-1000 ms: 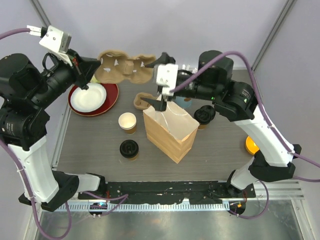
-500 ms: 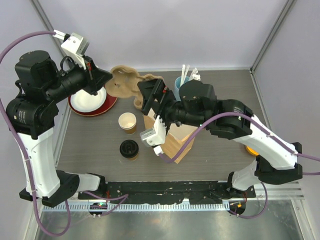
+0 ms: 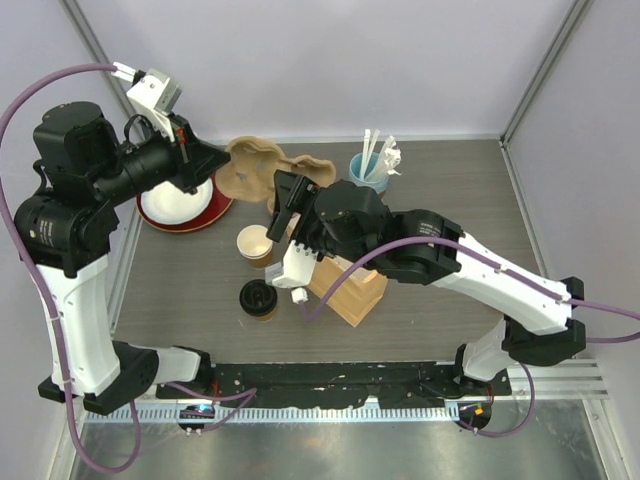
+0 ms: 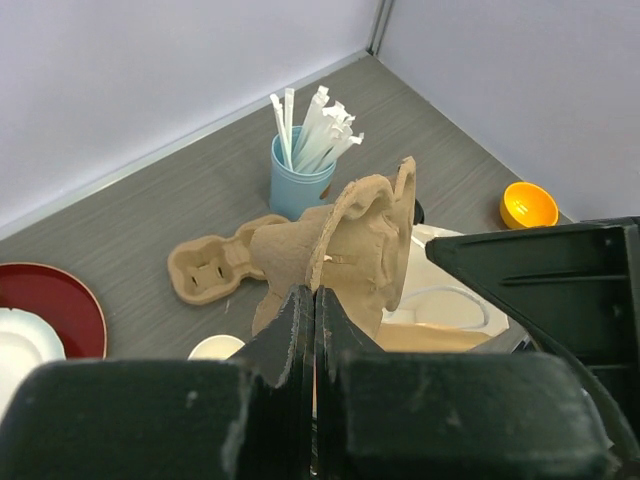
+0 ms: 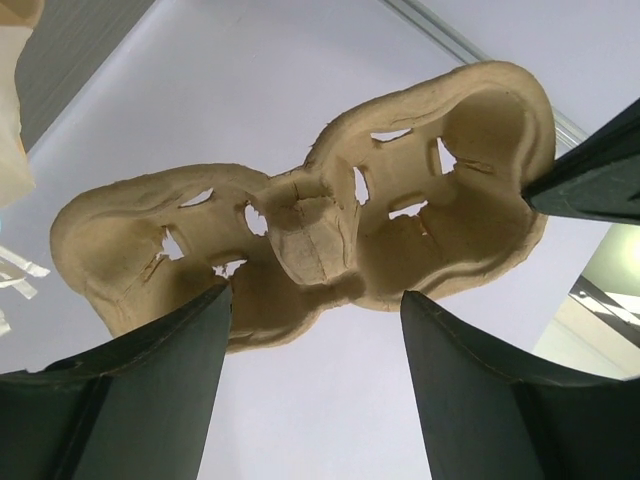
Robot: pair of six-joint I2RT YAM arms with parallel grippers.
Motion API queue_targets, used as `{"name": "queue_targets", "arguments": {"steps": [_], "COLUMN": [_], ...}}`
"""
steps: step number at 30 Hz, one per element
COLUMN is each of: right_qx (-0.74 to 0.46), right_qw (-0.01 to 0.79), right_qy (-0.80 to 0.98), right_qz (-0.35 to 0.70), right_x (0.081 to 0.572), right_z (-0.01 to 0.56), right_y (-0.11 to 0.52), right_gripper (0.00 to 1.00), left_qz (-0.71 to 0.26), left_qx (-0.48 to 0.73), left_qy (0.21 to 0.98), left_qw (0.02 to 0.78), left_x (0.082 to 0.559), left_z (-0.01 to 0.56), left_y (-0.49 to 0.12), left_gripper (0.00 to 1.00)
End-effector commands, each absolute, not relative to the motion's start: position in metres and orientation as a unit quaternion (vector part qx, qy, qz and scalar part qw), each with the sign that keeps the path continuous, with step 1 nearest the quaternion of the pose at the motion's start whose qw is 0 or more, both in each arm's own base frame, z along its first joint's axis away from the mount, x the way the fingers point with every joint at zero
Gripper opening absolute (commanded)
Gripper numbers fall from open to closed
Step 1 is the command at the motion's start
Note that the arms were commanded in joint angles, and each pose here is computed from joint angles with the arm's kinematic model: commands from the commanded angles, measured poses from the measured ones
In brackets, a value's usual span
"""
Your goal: Pack the takeout coffee
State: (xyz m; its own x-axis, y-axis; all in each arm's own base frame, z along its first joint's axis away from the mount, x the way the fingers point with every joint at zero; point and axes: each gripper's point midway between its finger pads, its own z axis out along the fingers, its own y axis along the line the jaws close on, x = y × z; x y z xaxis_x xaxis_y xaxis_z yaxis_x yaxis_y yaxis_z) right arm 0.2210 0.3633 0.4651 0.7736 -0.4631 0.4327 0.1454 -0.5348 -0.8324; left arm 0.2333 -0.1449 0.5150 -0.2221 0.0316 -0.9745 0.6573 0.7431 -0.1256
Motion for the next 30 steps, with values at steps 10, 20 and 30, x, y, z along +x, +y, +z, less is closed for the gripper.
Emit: {"name": "queue_targets", "arguments": {"steps": [10, 20, 30], "right_qx": [-0.811, -0.802, -0.788], "right_qw": [0.438, 0.445, 0.492], "right_qy": [0.096, 0.122, 0.177], "right_qz": [-0.375, -0.379, -0.326], "right_x": [0.236, 0.238, 0.225], "right_z": [0.455, 0.462, 0.479], "right_y": [0.375, 0.362, 0.337], "right_gripper": [0.68, 0.36, 0.07], "left_qz": [-0.309, -0.298, -0.303], "left_qx": [0.266, 0.269, 0.270], "left_qy": [0.714, 0.707, 0.698], "left_qw": [0.570, 0.582, 0.590], "left_x": [0.212, 0.214, 0.224], "left_z": [0.521, 0.526, 0.531], "left_y": [-0.158, -0.155, -0.160], "left_gripper": [0.00, 0.00, 0.36]}}
